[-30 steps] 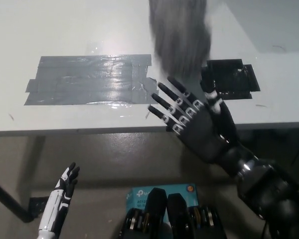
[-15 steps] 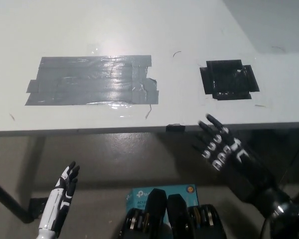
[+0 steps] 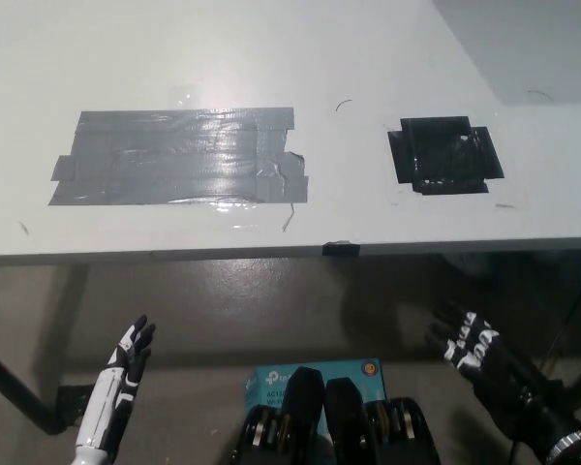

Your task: A grey duster is kept infront of the robot in the middle of the table and the robot extends its right arm to grab the duster, picks it up and hands it to a person

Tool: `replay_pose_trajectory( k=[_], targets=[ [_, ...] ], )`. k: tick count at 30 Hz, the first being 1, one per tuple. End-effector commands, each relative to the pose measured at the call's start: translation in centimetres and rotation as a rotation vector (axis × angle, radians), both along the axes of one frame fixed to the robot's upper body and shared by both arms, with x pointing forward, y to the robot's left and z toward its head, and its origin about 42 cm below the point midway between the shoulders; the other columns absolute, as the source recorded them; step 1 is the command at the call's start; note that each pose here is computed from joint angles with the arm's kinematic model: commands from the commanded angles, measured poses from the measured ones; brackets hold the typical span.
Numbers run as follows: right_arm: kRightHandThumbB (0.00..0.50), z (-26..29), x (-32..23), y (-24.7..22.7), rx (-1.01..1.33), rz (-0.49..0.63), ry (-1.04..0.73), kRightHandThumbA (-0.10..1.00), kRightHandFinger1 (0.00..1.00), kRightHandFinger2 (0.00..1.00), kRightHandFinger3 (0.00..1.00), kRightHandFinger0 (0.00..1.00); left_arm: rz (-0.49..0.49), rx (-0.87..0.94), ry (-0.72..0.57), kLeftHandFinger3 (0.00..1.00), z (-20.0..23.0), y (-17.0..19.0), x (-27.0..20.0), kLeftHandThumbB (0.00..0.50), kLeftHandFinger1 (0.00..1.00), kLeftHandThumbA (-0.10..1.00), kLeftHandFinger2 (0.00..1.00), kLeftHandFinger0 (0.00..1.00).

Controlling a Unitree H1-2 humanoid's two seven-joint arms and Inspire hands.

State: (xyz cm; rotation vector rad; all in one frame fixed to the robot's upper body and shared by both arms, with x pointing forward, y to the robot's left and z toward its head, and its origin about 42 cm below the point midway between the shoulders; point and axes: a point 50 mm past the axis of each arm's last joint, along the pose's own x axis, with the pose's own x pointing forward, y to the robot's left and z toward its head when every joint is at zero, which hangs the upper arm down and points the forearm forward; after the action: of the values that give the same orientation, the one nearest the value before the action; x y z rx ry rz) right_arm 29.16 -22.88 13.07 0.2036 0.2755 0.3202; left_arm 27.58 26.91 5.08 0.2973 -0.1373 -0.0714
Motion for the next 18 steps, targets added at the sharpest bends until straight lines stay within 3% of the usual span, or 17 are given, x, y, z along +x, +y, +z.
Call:
replay_pose_trajectory(
  k=[1, 5, 18],
  targets=[
    [0.391, -1.18, -0.17, -1.91, -0.653, 0.034, -0.378, 0.99, 1.0, 1.0, 1.0, 1.0, 0.008, 0.017, -0.066, 1.0, 1.04, 0.54, 0.11, 0.353, 1.0, 1.0, 1.0, 1.0],
    [0.408, -1.38, -0.4, -1.71, -0.656, 0.053, -0.377, 1.0, 1.0, 1.0, 1.0, 1.0, 0.009, 0.013, -0.069, 1.0, 1.03, 0.57, -0.01, 0.342, 1.0, 1.0, 1.0, 1.0],
    [0.389, -1.34, -0.35, -1.35, -0.685, 0.073, -0.398, 1.0, 1.0, 1.0, 1.0, 1.0, 0.011, 0.016, -0.069, 1.0, 1.14, 0.7, 0.06, 0.343, 1.0, 1.0, 1.0, 1.0]
  ],
)
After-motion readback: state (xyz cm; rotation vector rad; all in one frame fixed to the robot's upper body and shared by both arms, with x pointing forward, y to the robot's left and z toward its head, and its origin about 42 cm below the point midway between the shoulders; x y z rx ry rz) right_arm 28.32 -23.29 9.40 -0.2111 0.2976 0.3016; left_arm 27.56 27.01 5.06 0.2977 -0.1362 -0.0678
